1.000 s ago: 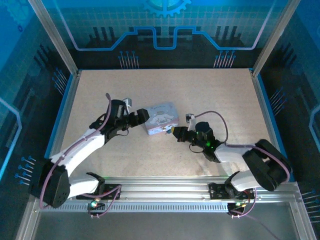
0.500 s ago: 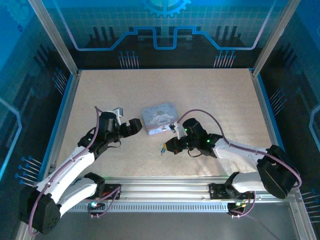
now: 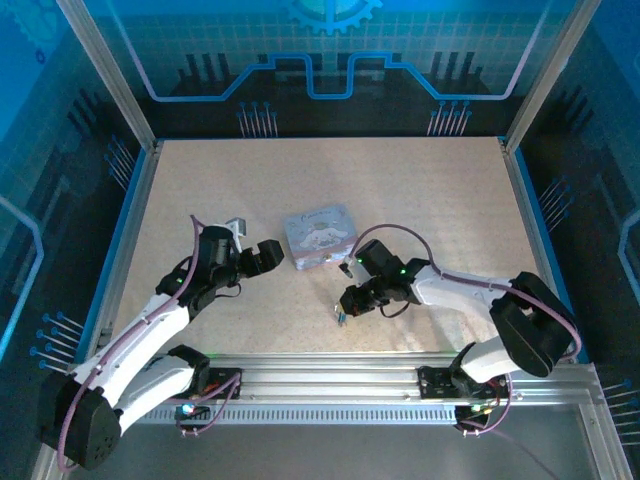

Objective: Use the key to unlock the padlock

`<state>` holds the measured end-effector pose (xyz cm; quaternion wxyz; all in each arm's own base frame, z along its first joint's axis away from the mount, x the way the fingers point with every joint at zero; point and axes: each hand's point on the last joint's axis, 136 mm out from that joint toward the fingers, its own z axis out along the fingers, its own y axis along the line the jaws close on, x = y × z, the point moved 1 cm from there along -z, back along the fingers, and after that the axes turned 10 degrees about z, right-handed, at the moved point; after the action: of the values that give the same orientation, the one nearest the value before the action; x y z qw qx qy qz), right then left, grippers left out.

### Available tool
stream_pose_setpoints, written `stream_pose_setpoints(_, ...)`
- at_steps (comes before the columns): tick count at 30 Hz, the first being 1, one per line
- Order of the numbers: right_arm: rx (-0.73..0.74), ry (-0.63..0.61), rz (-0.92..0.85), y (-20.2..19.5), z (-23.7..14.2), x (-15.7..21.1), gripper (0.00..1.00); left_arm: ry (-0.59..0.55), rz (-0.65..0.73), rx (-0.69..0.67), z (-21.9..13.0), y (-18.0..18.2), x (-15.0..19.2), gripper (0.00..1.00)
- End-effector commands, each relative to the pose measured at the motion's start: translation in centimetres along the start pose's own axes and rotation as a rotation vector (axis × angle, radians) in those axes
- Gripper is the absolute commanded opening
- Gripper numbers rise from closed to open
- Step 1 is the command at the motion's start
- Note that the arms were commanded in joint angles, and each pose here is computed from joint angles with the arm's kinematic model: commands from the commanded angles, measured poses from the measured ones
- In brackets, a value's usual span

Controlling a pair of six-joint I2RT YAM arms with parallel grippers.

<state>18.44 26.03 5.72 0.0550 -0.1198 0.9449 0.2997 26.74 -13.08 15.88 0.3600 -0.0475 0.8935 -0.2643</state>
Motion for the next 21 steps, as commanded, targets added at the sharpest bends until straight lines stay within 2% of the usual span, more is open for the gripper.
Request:
stream_pose_setpoints(1,0.017,-0.01,0.007,-0.5,0.2,-1.1,0.05,0.01,0.016,-0.026,0.2,0.8,0.4,0.95)
stream_pose_setpoints(7,0.02,-0.006,0.028,-1.0,1.1,-1.6,0.08,0.013,0.015,-0.028,0.4,0.9,0.5,0.95)
stream_pose_setpoints(12,0.011,-0.012,0.033,-1.2,1.5,-1.8,0.15,0.018,0.01,-0.024,0.5,0.8,0.6,0.95)
stream_pose_setpoints(21,0.035,-0.078,0.011,-1.1,-0.3,-2.3,0.23,0.011,-0.009,-0.005,0.0,0.4,0.5,0.95)
